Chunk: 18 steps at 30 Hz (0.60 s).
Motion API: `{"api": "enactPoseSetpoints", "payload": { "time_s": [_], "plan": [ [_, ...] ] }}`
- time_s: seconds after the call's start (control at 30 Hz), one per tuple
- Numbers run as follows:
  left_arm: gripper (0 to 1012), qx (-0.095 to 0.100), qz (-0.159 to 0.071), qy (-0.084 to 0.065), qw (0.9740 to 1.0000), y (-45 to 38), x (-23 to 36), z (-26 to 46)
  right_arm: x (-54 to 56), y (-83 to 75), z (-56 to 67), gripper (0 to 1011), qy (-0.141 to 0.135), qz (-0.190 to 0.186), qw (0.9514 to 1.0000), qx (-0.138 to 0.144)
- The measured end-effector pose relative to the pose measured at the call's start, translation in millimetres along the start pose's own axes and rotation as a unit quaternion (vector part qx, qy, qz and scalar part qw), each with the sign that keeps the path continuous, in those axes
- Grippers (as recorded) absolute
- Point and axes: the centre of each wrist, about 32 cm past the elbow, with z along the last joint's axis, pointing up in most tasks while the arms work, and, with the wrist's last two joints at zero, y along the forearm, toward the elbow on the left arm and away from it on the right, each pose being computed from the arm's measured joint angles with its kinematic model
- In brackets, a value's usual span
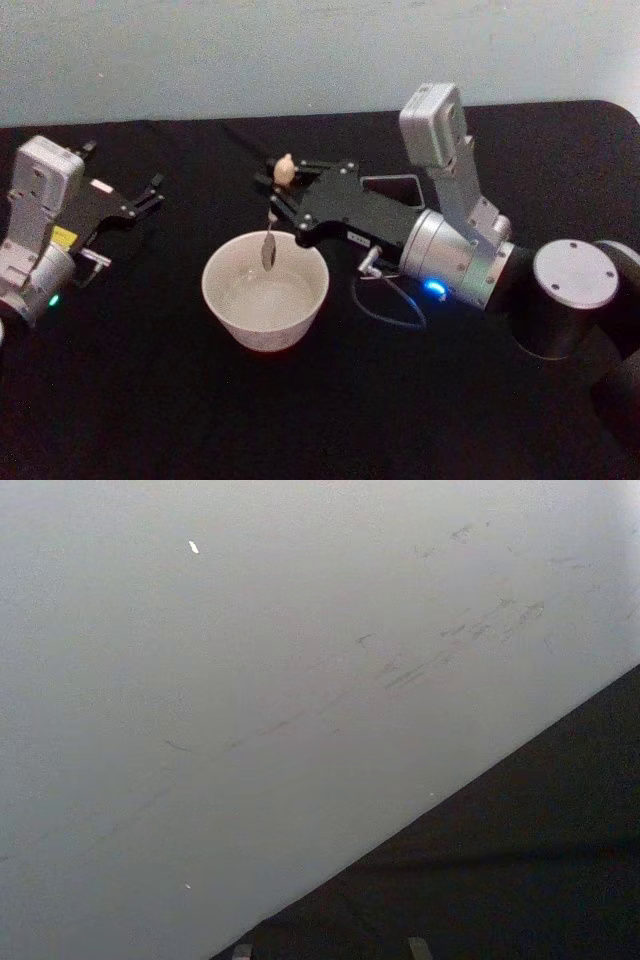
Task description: Pick up the stirring spoon with one hand, stir inside the cup, then place it back in its original position.
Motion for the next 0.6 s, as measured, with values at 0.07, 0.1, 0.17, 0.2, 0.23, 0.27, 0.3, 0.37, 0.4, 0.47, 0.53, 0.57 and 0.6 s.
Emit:
{"api": "enactPoseSetpoints", "payload": {
  "time_s": [0.07, 0.1, 0.17, 0.2, 0.23, 0.27, 0.3, 0.37, 0.4, 0.47, 0.53, 0.57, 0.6],
  "plan": [
    [1001, 0.000, 0.000, 0.000, 1.0000, 0.0, 0.0, 0.0, 0.8, -0.3, 4.3, 173, -0.001, -0.002, 1.0000, 0.005],
    [1001, 0.000, 0.000, 0.000, 1.0000, 0.0, 0.0, 0.0, 0.9, -0.3, 5.3, 173, -0.001, -0.002, 1.0000, 0.006],
    [1001, 0.000, 0.000, 0.000, 1.0000, 0.0, 0.0, 0.0, 1.2, -0.2, 7.6, 173, -0.002, -0.003, 1.0000, 0.008],
    [1001, 0.000, 0.000, 0.000, 1.0000, 0.0, 0.0, 0.0, 1.3, 0.0, 9.6, 173, -0.002, -0.004, 0.9999, 0.010],
    [1001, 0.000, 0.000, 0.000, 1.0000, 0.0, 0.0, 0.0, 1.3, 0.1, 10.4, 173, -0.003, -0.004, 0.9999, 0.011],
    [1001, 0.000, 0.000, 0.000, 1.0000, 0.0, 0.0, 0.0, 1.4, 0.3, 11.4, 173, -0.003, -0.005, 0.9999, 0.012],
    [1001, 0.000, 0.000, 0.000, 1.0000, 0.0, 0.0, 0.0, 1.7, 0.5, 13.0, 173, -0.004, -0.006, 0.9999, 0.014],
    [1001, 0.000, 0.000, 0.000, 1.0000, 0.0, 0.0, 0.0, 2.2, 0.8, 14.7, 173, -0.006, -0.008, 0.9998, 0.016],
    [1001, 0.000, 0.000, 0.000, 1.0000, 0.0, 0.0, 0.0, 3.1, 0.9, 16.1, 173, -0.007, -0.011, 0.9998, 0.018],
    [1001, 0.000, 0.000, 0.000, 1.0000, 0.0, 0.0, 0.0, 4.4, 0.6, 18.0, 173, -0.008, -0.014, 0.9997, 0.020],
    [1001, 0.000, 0.000, 0.000, 1.0000, 0.0, 0.0, 0.0, 6.8, -0.3, 20.8, 173, -0.010, -0.021, 0.9994, 0.024],
    [1001, 0.000, 0.000, 0.000, 1.0000, 0.0, 0.0, 0.0, 8.7, -1.6, 22.9, 173, -0.011, -0.026, 0.9993, 0.027],
    [1001, 0.000, 0.000, 0.000, 1.0000, 0.0, 0.0, 0.0, 8.7, -1.6, 22.9, 173, -0.011, -0.026, 0.9993, 0.027]
  ]
}}
